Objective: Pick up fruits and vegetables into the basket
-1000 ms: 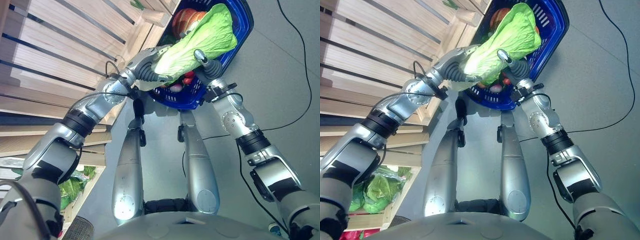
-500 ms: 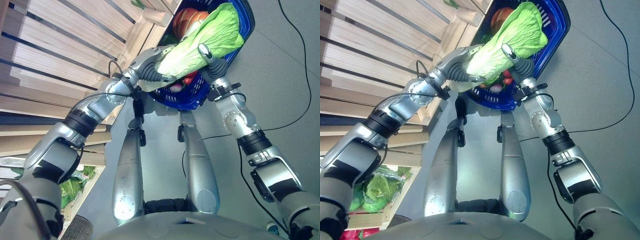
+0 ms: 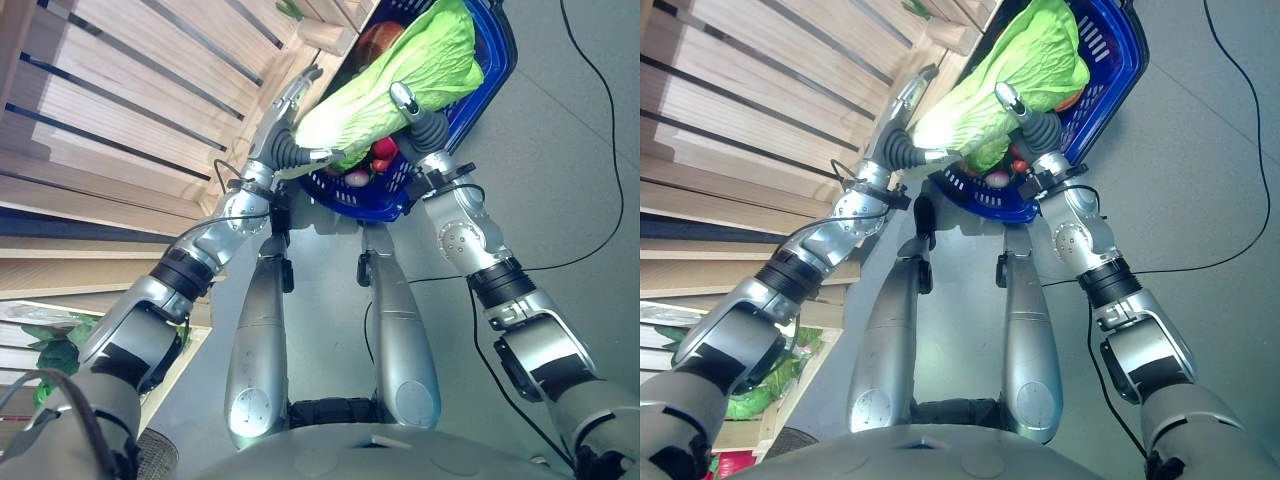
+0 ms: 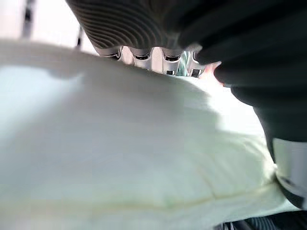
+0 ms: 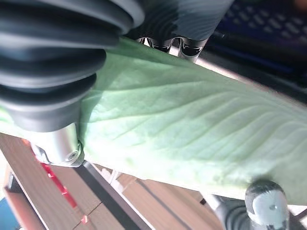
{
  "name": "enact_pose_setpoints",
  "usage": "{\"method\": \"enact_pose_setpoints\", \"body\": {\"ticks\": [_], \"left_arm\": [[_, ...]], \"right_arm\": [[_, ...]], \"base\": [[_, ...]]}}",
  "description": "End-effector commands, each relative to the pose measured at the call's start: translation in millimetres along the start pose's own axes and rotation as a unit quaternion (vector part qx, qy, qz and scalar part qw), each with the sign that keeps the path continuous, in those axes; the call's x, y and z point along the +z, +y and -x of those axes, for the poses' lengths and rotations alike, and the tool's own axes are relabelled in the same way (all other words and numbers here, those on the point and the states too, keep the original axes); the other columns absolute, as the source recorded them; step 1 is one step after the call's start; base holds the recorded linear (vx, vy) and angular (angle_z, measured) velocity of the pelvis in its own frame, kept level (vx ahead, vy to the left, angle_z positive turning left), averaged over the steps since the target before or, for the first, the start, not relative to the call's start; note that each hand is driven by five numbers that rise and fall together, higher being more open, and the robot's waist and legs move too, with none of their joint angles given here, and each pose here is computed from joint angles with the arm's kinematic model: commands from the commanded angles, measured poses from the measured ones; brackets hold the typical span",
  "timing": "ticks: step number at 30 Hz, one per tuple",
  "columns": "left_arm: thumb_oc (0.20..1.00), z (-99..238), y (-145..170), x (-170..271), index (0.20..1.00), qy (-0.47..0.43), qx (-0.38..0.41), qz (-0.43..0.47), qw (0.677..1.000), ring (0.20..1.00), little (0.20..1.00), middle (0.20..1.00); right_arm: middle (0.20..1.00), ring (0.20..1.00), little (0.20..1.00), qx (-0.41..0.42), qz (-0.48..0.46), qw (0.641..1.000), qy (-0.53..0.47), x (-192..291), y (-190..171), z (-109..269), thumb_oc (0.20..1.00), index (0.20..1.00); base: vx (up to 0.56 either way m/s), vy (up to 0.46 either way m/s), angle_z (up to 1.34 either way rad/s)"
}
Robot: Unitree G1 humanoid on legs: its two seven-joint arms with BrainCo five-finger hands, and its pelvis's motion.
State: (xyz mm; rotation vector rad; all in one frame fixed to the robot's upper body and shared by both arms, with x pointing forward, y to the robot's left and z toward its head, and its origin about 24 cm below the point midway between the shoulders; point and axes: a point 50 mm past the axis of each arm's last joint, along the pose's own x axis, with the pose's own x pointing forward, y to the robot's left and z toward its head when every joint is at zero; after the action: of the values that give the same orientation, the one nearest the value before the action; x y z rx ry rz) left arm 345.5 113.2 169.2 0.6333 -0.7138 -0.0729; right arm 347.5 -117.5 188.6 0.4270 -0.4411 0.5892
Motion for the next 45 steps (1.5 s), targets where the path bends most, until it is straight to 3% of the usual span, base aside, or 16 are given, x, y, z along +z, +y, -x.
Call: {"method": "enact_pose_setpoints", "body": {"ticks": [1, 8, 23, 45], "left_arm": [[1.000, -8, 43, -3, 1.000, 0.003, 0.122, -0.002, 0.992, 1.000, 1.000, 1.000], [1.000, -9, 56, -17, 1.000, 0.041, 0.174, -0.011, 0.984, 1.000, 1.000, 1.000], [1.000, -6, 73, -57, 1.000, 0.155, 0.212, -0.015, 0.965, 1.000, 1.000, 1.000], [1.000, -26, 59, -52, 1.000, 0.147, 0.182, 0.010, 0.972, 1.000, 1.000, 1.000]], "right_arm": [[0.200, 0.200, 0.200, 0.067, 0.008, 0.996, -0.062, 20, 26, -1, 0.200, 0.200], [0.200, 0.200, 0.200, 0.002, 0.070, 0.996, -0.063, 29, 9, -2, 0.200, 0.200], [0.200, 0.200, 0.200, -0.215, 0.168, 0.962, -0.011, 44, -68, -2, 0.200, 0.200], [0.200, 0.200, 0.200, -0.363, 0.268, 0.877, 0.168, 29, -121, -1, 0.200, 0.200]], "base": [[0.00, 0.000, 0.00], [0.00, 0.000, 0.00], [0.00, 0.000, 0.00], [0.00, 0.000, 0.00]]}}
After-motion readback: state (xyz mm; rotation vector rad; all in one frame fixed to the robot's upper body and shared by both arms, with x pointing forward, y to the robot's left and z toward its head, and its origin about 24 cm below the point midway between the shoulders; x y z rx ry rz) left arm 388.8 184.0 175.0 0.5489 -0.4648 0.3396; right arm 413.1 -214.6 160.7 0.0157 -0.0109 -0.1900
